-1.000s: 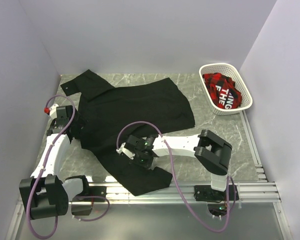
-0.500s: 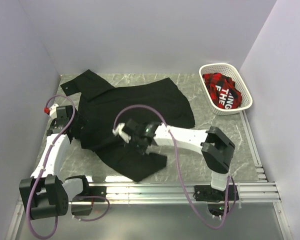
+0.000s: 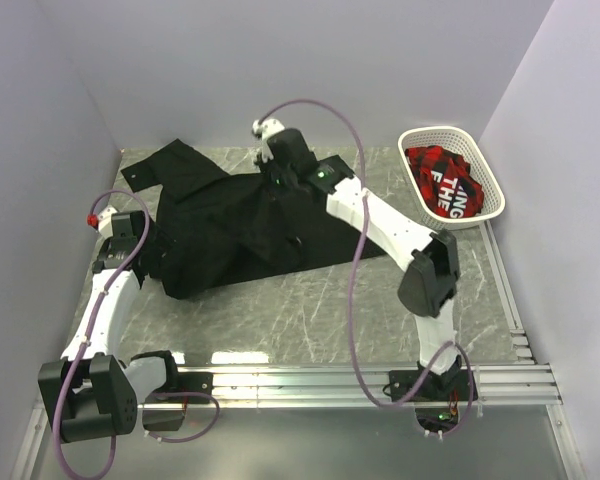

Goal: Fold and stack the long sleeve shirts
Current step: Fold the shirt

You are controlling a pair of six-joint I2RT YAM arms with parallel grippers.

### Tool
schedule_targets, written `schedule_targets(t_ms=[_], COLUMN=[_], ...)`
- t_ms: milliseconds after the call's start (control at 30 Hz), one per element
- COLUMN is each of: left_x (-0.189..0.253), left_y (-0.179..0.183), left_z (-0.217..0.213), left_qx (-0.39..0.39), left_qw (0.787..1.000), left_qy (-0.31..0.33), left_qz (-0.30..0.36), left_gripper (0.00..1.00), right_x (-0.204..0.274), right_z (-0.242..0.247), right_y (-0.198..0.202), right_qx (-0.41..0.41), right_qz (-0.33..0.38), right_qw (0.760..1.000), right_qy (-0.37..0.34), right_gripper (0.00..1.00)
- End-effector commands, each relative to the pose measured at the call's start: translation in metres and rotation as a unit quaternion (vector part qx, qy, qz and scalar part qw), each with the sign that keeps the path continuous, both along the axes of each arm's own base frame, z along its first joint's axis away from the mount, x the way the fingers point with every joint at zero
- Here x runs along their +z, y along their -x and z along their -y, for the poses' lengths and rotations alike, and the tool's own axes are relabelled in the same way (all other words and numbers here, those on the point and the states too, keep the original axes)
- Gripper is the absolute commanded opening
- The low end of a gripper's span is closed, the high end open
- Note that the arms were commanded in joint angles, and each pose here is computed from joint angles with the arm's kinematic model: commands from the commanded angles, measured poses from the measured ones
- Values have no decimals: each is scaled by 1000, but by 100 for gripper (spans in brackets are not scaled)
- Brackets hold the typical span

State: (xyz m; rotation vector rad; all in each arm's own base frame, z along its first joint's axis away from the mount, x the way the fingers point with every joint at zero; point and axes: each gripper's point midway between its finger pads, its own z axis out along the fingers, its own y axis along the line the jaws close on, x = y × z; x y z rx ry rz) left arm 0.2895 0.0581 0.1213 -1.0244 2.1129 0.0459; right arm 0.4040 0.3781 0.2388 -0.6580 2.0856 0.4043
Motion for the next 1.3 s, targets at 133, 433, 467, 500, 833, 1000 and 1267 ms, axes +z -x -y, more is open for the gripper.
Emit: schedule_targets(t_ms=[133,433,467,500,833,1000,1267], left_x=[3,-9,-10,-16,-55,-65,-82], left_y=[-5,9,11,16,40,43,43], left_z=[9,24,28,31,44,44,45], left_qx=[-19,-18,-23,-20,7,18,25], left_qw=[999,998,997,996,990,988,984], left_qy=[17,60,70,80,132,139,147], left_qz=[20,-5,-7,-15,-56,-66,-96], left_gripper=[99,99,99,99,99,98,95], right_x=[16,19,-7,-17,-124,-153,-190], right_z=[-17,89,105,117,229,261,275], right_y=[-54,-51,-43,-40,5,6,9], right_qx=[-64,-192,-208,-219,-349,-392,-412], right_qz=[1,-25,-54,-68,-226,-248,-283], right_qw=[995,978,974,971,898,872,851], right_qy=[-73,-84,-67,-66,-141,-159,-164], right_gripper=[52,71,71,69,54,54,53])
